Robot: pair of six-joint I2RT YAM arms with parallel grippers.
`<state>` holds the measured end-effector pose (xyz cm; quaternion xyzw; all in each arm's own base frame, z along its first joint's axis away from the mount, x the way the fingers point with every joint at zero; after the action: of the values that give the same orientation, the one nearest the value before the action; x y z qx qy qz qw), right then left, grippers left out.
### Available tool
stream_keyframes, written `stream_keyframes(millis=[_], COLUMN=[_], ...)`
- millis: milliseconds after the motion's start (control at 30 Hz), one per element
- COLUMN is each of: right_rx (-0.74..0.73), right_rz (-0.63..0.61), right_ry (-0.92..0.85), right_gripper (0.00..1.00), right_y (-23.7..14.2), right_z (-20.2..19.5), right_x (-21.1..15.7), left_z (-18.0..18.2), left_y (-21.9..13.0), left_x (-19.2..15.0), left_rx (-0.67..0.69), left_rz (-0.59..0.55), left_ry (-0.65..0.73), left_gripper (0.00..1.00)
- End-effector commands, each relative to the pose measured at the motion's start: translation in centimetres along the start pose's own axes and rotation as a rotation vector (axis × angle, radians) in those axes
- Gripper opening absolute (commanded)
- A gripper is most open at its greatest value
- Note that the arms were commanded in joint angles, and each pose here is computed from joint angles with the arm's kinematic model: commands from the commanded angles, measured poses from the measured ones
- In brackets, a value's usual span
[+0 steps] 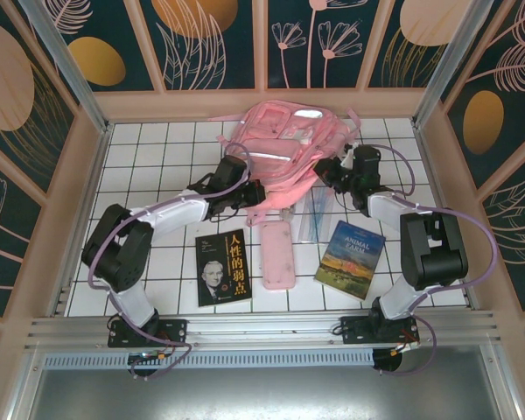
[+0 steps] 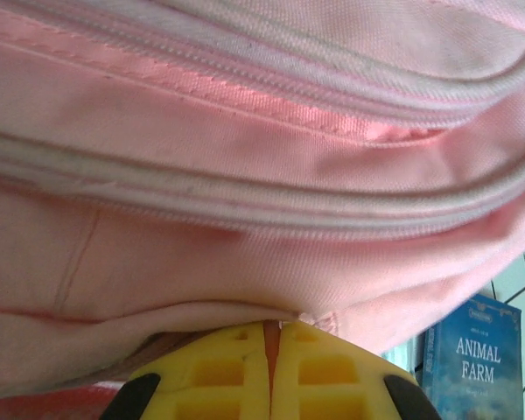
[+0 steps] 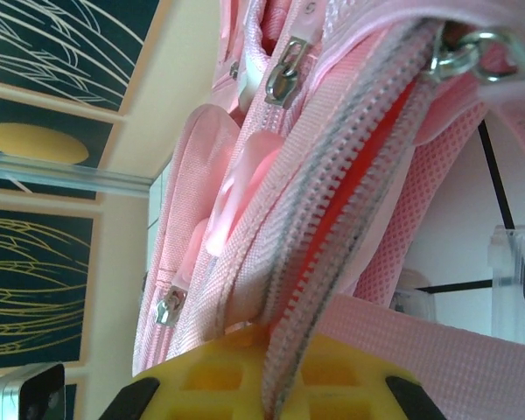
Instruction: Pack the student bag
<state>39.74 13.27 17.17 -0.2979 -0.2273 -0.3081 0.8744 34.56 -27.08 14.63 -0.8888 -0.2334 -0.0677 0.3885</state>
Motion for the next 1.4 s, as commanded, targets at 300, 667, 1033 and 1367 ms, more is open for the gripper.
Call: stream_keyframes(millis=[300, 667, 1033, 1367], right_rx=[0.002, -0.043, 0.077, 0.108], right_rz=[-0.185, -0.077, 0.089, 0.206], right_ry=[-0.094, -0.09, -0.024, 0.16], right_gripper=[0.0, 0.92, 0.95, 0.89], right_y=[-3.7, -5.1, -4.8, -0.9], right_z=[0.7, 1.8, 6.7, 5.6], right_x=[5.2, 3.8, -3.1, -7.1], left_z=[8.3, 2.1, -5.8, -8.6], left_y=[-5.7, -4.4, -3.4, -4.4], left_x=[3.1, 1.7, -1.0, -1.7], left_rx=[0.263, -0.079, -0.271, -0.324], left_rz=[-0.099, 0.009, 0.101, 0.1], left_ry=[0.032, -0.077, -0.036, 0.016], left_gripper=[0.0, 0.0, 0.0, 0.0])
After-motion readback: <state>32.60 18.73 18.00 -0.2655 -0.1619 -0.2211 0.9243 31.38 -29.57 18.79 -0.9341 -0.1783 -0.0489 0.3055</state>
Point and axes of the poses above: each hand's point on the last joint's axis, 136 mm out from that joint toward the fingers, its own y axis out along the fingers, its own z axis along the line the jaws close on, x = y × z, the point moved 5 cm from there along -y, back along the fingers, and after that the axes turned 15 degrees about -y, right-handed, at the moved point
